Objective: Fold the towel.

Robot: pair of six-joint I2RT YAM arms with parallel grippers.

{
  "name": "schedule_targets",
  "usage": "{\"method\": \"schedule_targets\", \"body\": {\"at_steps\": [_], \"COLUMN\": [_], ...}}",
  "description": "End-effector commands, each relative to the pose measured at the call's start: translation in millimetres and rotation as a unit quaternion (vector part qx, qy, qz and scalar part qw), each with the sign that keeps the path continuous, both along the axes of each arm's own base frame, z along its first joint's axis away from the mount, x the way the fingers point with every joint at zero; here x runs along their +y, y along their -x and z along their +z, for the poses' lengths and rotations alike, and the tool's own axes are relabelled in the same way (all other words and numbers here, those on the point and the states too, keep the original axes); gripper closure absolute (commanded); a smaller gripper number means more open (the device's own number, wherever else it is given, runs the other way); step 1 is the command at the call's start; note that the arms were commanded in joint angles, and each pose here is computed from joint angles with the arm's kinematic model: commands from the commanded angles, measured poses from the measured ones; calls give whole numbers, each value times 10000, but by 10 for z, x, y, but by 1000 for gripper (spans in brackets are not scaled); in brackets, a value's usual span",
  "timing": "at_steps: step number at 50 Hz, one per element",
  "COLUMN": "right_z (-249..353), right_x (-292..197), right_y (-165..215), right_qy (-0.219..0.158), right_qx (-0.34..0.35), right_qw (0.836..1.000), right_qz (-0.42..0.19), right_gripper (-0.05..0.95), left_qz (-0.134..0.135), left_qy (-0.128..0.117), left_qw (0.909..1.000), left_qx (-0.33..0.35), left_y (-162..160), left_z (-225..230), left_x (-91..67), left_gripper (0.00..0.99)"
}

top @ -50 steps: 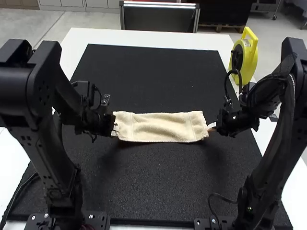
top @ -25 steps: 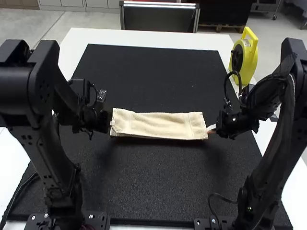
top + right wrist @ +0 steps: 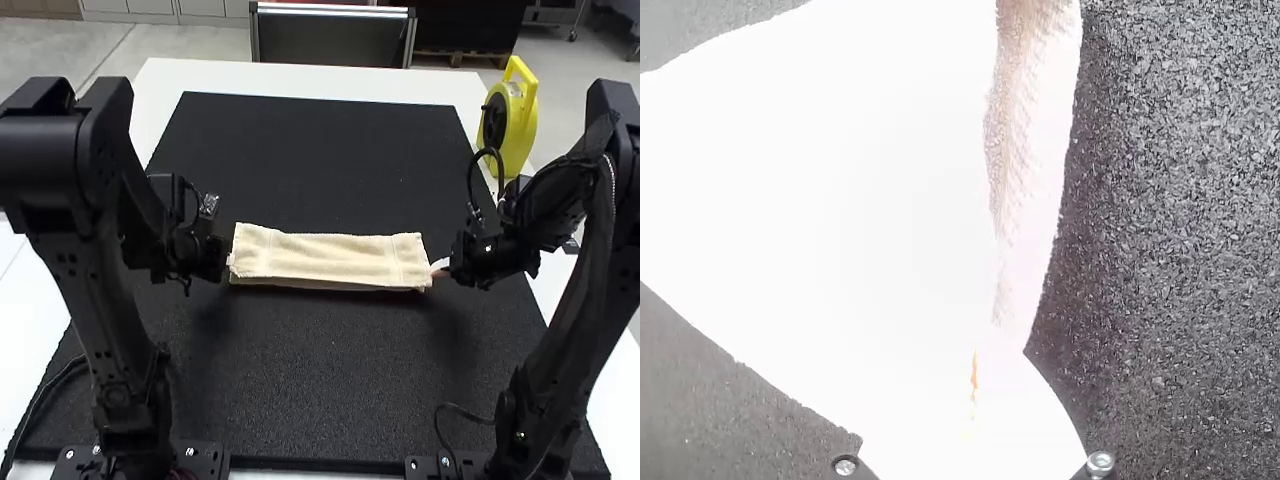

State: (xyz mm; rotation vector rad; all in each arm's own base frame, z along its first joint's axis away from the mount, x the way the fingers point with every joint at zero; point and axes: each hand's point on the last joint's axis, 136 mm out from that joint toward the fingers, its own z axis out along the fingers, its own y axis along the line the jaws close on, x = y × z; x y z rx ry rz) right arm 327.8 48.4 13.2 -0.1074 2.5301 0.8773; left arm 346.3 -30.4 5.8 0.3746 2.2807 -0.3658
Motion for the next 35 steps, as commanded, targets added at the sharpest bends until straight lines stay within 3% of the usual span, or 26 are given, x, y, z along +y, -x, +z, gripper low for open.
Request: {"method": "schedule_targets", "body": {"at_steps": [1,23,28,33,35], "right_z": [-65,-92,-80,-57,-52], "right_x": [14,29,32,16,11], "right_y": [15,-53,-70,-128,-143], "right_qy": [-64,-168,-212,-230,-227], "right_qx": [85,68,84,69,64], "right_qw": [9999,9998,9997,9996,9996], "right_qz": [8,-39,-77,-170,-183], "right_gripper": [920,916,761,557,500], "left_qz": [109,238,243,286,281], "left_qy": [-193,-349,-354,-409,-413], "left_qw": [9996,9987,9987,9984,9984], "left_qx": [-193,-272,-271,-265,-260], "left_y": [-112,-181,-186,-185,-179], "left_z": [41,-32,-34,-40,-44], "left_x": [107,178,181,203,202], "left_gripper": [969,959,821,526,477]}}
